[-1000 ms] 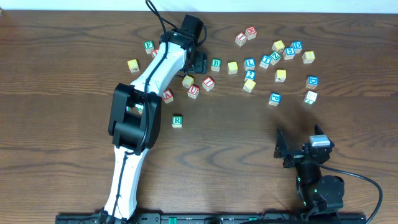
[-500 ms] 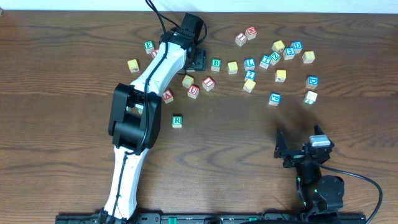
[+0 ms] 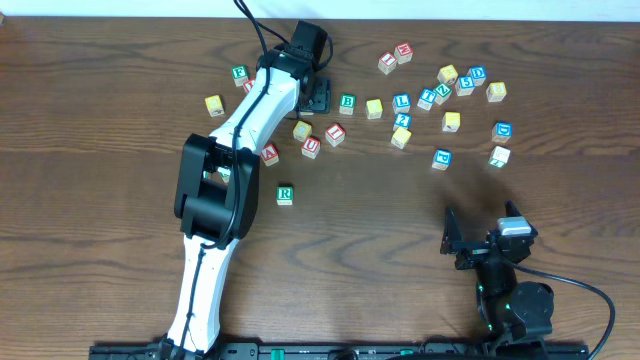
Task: Spell out ROBOT
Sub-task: 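Lower the left gripper and grasp the yellow O block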
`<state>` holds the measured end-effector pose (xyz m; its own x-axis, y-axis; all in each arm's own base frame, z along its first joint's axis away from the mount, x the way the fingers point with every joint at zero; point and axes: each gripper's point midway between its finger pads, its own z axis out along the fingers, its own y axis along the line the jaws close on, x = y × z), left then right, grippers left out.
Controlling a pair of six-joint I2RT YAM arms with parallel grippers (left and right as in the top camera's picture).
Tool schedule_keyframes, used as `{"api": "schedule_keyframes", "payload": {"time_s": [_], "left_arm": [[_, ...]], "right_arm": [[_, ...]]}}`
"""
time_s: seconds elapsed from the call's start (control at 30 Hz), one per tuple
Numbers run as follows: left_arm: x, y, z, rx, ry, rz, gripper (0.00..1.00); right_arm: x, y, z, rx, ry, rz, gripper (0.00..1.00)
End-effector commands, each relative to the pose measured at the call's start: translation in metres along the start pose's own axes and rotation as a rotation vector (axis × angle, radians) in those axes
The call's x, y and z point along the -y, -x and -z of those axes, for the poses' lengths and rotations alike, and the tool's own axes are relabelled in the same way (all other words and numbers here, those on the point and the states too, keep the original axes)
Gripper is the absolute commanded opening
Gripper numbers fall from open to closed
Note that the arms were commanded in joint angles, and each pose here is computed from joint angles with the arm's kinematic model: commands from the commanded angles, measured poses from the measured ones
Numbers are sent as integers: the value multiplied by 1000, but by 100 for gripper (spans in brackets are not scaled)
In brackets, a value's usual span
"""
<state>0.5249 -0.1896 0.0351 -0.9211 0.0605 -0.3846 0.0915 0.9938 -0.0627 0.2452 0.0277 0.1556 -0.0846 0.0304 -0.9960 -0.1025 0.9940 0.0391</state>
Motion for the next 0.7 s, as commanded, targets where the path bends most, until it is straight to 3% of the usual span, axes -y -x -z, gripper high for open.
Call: {"api": "schedule_keyframes", "payload": {"time_s": [0.0,0.37,0.6,0.67], "left_arm": [[-5,-3,-8,-8,23,-2,72],[-6,-8,-20,-23,27,-3,71],[-5,-6,-20,-14,25,-2,47],[-5,-6,-20,-15,25,-2,46]], "right_arm": [[2,0,0,1,-10,-8,99],[2,0,0,1,-10,-8,99],[2,0,0,1,-10,-8,99],[2,0,0,1,-10,-8,99]]}}
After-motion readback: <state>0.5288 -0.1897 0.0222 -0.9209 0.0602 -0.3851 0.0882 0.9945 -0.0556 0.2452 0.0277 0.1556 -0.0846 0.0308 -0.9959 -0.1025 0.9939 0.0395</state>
